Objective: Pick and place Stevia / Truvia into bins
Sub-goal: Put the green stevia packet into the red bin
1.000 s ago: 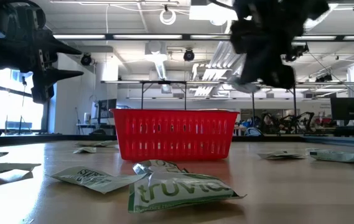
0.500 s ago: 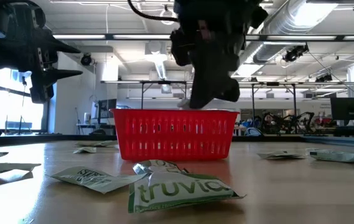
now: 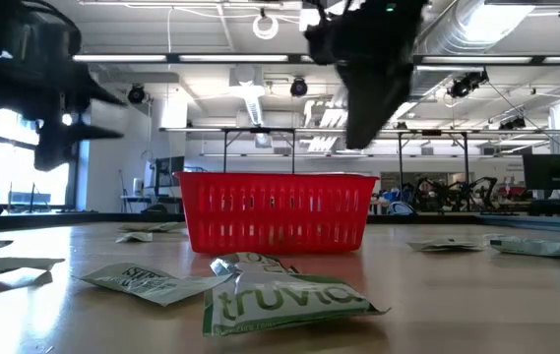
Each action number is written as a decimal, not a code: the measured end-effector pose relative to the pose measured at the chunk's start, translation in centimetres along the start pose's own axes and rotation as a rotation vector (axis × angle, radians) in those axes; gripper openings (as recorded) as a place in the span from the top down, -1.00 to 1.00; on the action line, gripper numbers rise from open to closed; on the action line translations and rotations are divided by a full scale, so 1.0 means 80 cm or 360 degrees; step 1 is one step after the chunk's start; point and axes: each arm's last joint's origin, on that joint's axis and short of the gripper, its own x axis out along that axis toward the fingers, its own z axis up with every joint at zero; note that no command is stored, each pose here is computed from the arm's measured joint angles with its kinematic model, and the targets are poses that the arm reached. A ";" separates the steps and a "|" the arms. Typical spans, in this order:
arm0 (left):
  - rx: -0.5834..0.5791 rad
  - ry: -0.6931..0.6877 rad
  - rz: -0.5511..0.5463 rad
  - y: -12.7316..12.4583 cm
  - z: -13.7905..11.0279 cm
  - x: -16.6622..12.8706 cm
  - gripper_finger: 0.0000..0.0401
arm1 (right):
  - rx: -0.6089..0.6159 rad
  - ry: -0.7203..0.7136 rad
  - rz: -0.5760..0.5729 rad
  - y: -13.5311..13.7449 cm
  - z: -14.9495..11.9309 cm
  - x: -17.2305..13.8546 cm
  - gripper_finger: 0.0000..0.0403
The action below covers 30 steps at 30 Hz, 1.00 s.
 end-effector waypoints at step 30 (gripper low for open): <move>0.0671 0.0964 0.1388 -0.021 0.057 0.157 -0.13 | 0.0084 0.0508 -0.0625 -0.094 -0.011 0.002 -0.39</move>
